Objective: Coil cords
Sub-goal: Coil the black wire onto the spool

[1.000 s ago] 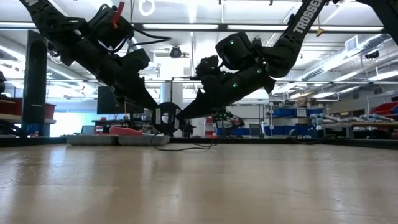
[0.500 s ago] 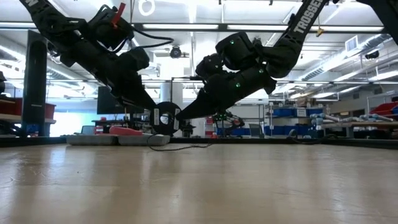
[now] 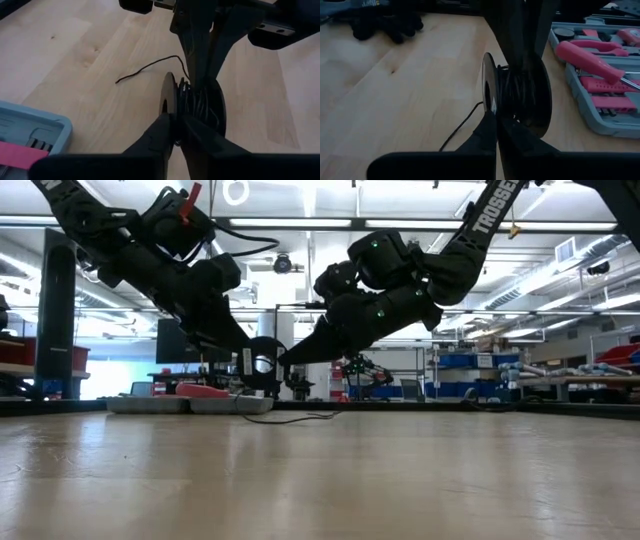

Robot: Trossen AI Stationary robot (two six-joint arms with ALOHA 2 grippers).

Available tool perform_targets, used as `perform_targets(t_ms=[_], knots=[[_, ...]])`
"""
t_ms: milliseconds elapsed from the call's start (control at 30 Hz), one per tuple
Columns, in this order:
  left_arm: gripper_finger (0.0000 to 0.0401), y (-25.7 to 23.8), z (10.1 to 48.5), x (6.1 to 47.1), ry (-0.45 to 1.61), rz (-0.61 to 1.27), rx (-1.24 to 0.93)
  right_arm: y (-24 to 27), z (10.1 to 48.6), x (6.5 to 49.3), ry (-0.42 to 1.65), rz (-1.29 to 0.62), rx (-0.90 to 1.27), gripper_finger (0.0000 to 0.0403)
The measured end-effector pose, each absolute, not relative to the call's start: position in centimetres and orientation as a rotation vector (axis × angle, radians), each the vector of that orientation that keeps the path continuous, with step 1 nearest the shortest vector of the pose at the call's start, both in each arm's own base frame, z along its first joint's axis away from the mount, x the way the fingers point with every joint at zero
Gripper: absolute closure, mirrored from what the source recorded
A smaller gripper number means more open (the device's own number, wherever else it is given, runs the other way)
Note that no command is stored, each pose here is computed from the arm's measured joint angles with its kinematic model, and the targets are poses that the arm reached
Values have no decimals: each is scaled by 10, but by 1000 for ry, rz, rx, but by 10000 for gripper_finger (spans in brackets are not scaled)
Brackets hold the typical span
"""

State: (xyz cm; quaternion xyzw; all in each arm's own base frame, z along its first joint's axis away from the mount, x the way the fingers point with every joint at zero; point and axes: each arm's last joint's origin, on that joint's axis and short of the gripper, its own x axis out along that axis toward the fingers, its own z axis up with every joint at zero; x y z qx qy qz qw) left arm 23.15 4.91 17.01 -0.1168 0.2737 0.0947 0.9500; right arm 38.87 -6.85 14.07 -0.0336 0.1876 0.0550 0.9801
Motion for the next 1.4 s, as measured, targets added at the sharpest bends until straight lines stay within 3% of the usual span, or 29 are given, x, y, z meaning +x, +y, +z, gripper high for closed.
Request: perform_targets(t_ms=[300,600,933,1133,1400], knots=[[352,49,170,231,561,186,-214,-66,142,390,367,113,-68,403],[396,50,169,231,567,216,-202,-67,143,390,361,95,-62,402],[400,51,167,229,584,321,-260,-76,152,387,366,34,42,348],[400,52,163,226,618,382,-299,-78,168,372,489,2,92,323],[401,53,163,226,606,427,-320,-58,151,350,852,-149,112,332]])
